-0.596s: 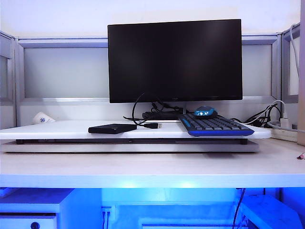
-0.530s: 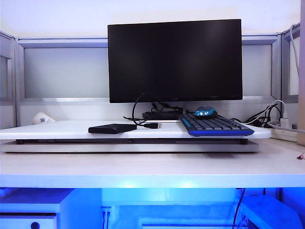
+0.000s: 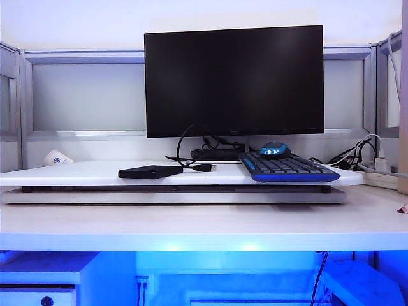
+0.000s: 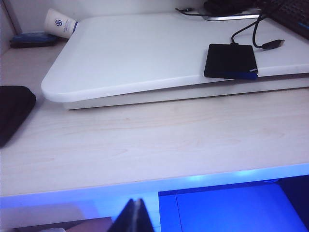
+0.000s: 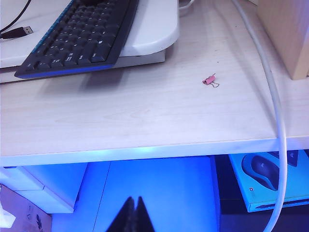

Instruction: Unplug the data cable of the portable hard drive.

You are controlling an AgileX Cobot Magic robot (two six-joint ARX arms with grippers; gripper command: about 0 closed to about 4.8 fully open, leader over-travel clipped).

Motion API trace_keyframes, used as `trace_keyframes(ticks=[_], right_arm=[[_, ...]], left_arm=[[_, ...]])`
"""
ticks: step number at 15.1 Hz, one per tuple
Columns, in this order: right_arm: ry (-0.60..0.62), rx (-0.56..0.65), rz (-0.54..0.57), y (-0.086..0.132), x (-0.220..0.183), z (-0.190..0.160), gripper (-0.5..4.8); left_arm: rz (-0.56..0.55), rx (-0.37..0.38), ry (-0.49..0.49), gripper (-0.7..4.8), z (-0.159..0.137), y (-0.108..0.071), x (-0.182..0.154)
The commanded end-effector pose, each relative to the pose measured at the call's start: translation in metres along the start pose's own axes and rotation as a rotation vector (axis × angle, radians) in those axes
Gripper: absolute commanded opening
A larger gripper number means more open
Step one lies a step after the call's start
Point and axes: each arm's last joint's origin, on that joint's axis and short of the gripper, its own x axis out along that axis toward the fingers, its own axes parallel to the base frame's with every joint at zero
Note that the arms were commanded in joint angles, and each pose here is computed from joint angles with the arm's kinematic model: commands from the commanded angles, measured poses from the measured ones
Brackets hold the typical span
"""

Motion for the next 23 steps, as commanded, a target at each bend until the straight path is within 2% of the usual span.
trace_keyframes(ticks=[1, 3, 5, 6, 7, 8, 10, 11, 13, 14, 18, 21, 23], right_arm=[[-0.013, 0.000, 0.002, 0.000, 0.000, 0.001, -0.05], [-0.015, -0.001, 0.004, 0.000, 0.000, 0.001, -0.05], [-0.070, -0.011, 0.027, 0.002, -0.001, 0.007, -0.05], [-0.128, -0.024, 0.060, 0.003, -0.001, 0.013, -0.04], [-0.146, -0.029, 0.075, 0.004, -0.002, 0.015, 0.03], [-0.179, -0.038, 0.111, 0.006, -0.002, 0.018, 0.65], [-0.212, 0.011, 0.143, 0.007, -0.003, 0.022, 1.58], [-0.226, 0.024, 0.168, 0.008, -0.004, 0.025, 1.85], [-0.231, 0.024, 0.170, 0.008, -0.005, 0.025, 2.06], [-0.281, 0.150, 0.207, 0.010, -0.007, 0.032, 3.47], [-0.367, 0.125, 0.250, 0.016, -0.020, 0.053, 3.48], [-0.416, 0.111, 0.262, 0.020, -0.031, 0.068, 3.63], [-0.433, 0.107, 0.267, 0.022, -0.034, 0.072, 3.75]], left_arm=[[0.004, 0.001, 0.022, -0.06, -0.002, 0.000, 0.000], [0.004, 0.001, 0.022, -0.06, -0.002, 0.000, 0.000], [-0.021, -0.017, -0.038, -0.05, 0.003, 0.000, 0.000], [-0.082, -0.061, -0.131, -0.03, 0.012, -0.002, -0.001], [-0.101, -0.076, -0.157, 0.02, 0.015, -0.002, -0.001], [-0.137, -0.112, -0.197, 0.62, 0.019, -0.003, -0.002], [-0.211, -0.156, -0.211, 2.43, 0.021, -0.005, -0.003], [-0.282, -0.220, -0.211, 2.87, 0.023, -0.007, -0.004], [-0.308, -0.270, -0.245, 2.88, 0.027, -0.007, -0.005], [-0.394, -0.377, -0.345, 4.79, 0.046, -0.007, -0.013], [-0.451, -0.499, -0.397, 4.79, 0.072, -0.006, -0.026], [-0.493, -0.606, -0.366, 4.79, 0.085, -0.006, -0.027], [-0.535, -0.624, -0.342, 4.79, 0.098, -0.007, -0.024]])
